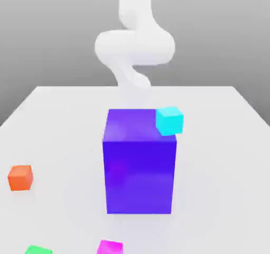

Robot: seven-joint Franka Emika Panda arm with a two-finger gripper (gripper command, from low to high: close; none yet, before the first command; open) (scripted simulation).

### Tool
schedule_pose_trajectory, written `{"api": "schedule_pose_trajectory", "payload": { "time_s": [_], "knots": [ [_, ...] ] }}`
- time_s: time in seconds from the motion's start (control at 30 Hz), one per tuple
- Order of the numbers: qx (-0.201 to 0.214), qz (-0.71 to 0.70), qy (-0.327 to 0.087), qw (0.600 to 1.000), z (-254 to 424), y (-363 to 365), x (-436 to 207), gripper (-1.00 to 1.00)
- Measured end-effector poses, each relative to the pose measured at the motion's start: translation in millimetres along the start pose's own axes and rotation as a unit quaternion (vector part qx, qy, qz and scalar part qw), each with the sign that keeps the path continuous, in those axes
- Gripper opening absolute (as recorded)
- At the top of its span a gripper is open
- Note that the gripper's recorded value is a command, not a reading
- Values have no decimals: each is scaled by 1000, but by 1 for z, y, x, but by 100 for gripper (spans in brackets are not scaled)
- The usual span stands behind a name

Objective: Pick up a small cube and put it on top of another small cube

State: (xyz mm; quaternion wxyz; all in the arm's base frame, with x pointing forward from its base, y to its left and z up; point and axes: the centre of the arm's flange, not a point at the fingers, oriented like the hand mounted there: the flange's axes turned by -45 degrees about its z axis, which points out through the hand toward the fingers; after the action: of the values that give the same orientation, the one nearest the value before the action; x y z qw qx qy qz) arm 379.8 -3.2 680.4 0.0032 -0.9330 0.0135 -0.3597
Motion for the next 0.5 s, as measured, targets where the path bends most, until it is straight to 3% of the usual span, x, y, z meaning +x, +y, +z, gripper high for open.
{"api": "schedule_pose_trajectory", "payload": {
  "time_s": [0.5],
  "knots": [
    [-18,40,-190,981,265,26,-55,0]
  ]
}}
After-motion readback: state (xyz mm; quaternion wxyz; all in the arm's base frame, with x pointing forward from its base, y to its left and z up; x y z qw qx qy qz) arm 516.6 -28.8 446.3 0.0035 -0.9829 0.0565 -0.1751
